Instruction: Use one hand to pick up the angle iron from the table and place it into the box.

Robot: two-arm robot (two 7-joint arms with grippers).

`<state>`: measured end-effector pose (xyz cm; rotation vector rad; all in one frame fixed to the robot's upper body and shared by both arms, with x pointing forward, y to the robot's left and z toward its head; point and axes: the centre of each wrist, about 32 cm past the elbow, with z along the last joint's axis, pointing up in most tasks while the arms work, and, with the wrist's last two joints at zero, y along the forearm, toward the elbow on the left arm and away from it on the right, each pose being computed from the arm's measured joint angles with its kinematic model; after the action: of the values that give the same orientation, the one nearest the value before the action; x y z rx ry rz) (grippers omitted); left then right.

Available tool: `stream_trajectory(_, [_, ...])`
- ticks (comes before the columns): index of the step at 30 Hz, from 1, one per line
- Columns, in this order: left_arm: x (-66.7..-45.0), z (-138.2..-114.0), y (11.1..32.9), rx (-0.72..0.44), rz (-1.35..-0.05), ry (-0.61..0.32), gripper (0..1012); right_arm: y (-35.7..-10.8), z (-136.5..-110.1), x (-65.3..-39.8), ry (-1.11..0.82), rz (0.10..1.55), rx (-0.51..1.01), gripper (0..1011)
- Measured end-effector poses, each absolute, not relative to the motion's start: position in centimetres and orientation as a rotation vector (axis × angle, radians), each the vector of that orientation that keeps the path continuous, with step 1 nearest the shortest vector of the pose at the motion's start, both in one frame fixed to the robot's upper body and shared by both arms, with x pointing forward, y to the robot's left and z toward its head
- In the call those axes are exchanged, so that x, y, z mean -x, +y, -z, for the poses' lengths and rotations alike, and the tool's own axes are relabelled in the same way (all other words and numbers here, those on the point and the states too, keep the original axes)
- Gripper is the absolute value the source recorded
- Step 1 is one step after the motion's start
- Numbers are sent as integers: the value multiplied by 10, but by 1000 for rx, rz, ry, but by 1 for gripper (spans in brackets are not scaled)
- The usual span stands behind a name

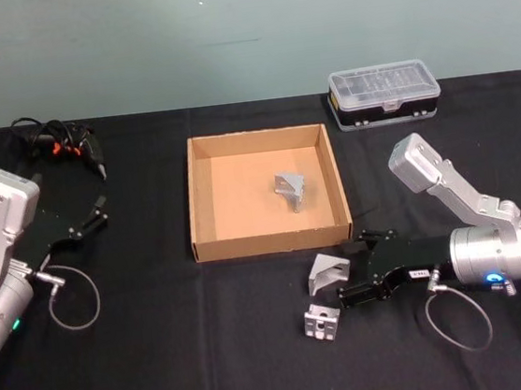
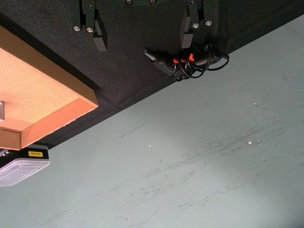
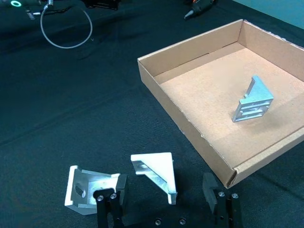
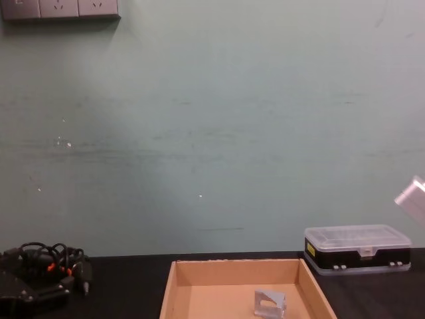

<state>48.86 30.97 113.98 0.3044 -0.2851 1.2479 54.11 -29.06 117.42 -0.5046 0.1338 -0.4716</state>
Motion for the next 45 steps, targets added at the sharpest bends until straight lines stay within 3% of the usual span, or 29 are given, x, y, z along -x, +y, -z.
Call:
stream_trajectory(4, [-489,-1140,310,-305,-1248,-285,1011,-291,-1174,-541,133,471,505,958])
stream_trajectory(13, [-489,-1140,310,-304,-1248,-285,1012,-291,-1175,-541,133,470,505,735])
stream_trajectory(25, [-489,-1140,310,-304,-1248,-285,1011,-291,-1175,-540,133,469,506,306])
stream_trajectory(32, [-489,-1140,310,-304,-1248,-285,1011,-291,-1175,-540,132,469,506,104])
stream_trajectory(45, [-489,-1140,310,-305,-1248,-285,1011,-291,-1175,-540,130,469,505,79])
